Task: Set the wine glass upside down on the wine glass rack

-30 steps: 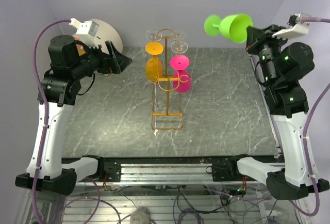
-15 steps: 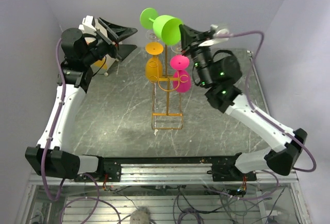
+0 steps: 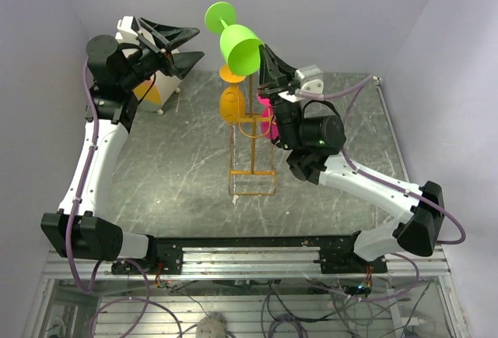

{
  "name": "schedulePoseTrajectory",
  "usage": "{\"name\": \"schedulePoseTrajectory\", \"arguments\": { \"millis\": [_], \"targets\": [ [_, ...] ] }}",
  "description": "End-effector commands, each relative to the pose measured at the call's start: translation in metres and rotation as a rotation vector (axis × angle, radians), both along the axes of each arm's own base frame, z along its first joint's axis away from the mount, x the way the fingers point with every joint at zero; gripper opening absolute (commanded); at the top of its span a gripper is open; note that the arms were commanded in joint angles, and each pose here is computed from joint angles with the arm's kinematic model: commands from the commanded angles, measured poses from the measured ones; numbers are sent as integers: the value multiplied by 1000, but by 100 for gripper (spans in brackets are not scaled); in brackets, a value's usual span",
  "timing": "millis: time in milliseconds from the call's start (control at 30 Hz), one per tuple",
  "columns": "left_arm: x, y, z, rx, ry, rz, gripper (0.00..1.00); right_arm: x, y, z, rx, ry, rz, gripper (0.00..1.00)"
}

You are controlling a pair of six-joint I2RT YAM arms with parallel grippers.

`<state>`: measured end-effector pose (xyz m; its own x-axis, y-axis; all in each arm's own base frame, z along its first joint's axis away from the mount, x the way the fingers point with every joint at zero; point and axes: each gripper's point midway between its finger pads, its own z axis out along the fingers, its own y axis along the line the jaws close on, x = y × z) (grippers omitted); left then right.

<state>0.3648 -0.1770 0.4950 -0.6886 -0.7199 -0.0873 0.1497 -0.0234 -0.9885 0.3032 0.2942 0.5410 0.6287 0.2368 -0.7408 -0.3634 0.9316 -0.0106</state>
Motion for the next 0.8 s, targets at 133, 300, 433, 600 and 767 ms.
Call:
{"name": "schedulePoseTrajectory", "arguments": {
  "millis": [133, 300, 433, 600, 767],
  "targets": [
    [-6, 1, 28, -31, -77, -28, 76, -15, 18, 3, 28, -42, 44, 0],
    [-8, 3, 34, -40, -90, -29, 73, -18, 38, 1, 15, -39, 74, 0],
    [-11, 4, 33, -46, -91, -31, 70, -21, 51, 0, 8, -51, 94, 0],
    [-14, 5, 30, -46, -82, -29, 63, -30, 63, 1, -1, -77, 93, 0],
    [-17, 6, 33, -47, -91, -28, 55, -35, 76, -5, -31, -86, 104, 0]
  ]
}}
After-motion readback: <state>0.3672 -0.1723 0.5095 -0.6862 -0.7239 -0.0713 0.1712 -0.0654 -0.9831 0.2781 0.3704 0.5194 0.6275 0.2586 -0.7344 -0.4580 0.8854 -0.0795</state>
